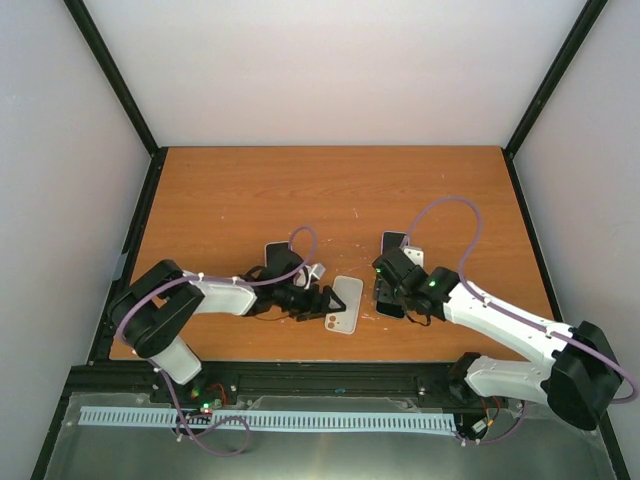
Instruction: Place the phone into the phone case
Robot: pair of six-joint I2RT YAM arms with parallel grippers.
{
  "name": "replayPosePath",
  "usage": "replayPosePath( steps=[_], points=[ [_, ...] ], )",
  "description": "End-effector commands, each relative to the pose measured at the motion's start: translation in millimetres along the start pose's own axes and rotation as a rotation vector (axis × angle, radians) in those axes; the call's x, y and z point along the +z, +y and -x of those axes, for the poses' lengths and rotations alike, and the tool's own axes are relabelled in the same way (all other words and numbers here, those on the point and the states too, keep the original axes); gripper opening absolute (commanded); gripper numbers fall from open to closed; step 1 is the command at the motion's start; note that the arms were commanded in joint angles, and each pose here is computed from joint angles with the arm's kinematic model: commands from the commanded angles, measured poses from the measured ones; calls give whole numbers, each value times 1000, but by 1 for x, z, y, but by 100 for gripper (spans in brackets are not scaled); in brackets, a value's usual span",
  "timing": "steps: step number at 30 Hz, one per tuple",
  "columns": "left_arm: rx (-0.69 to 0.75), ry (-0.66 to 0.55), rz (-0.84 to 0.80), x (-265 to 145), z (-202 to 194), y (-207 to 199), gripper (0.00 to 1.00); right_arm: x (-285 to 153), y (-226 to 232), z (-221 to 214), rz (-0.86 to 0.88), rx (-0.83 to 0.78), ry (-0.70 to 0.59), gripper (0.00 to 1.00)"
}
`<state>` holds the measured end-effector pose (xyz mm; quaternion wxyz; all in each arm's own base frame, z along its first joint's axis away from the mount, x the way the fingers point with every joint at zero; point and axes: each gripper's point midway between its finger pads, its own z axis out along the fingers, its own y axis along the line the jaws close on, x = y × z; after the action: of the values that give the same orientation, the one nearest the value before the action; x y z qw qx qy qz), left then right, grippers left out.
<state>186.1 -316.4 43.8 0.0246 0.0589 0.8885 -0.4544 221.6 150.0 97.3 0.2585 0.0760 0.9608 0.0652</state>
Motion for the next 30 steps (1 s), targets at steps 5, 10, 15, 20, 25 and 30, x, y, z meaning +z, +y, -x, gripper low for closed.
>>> replayPosePath(
  steps=[5, 10, 15, 20, 25, 30],
  points=[
    [-20, -63, -26, -14, 11, -24, 89, 3, 29, 5, 127, 25, 5, 57],
    [-51, -188, -26, -53, 34, -10, 96, 13, 50, -3, 137, 4, 44, 57],
    [-22, -295, 44, -84, 52, 2, 100, 18, 75, -13, 143, -13, 69, 57],
    [-40, -357, 105, -105, 61, 23, 99, 30, 99, -31, 128, -19, 121, 58],
    [-17, -418, 155, -119, 60, 27, 100, 35, 113, -35, 102, 0, 133, 57],
    [-24, -424, 165, -123, 51, 32, 99, 44, 113, -41, 57, -3, 155, 57]
  ],
)
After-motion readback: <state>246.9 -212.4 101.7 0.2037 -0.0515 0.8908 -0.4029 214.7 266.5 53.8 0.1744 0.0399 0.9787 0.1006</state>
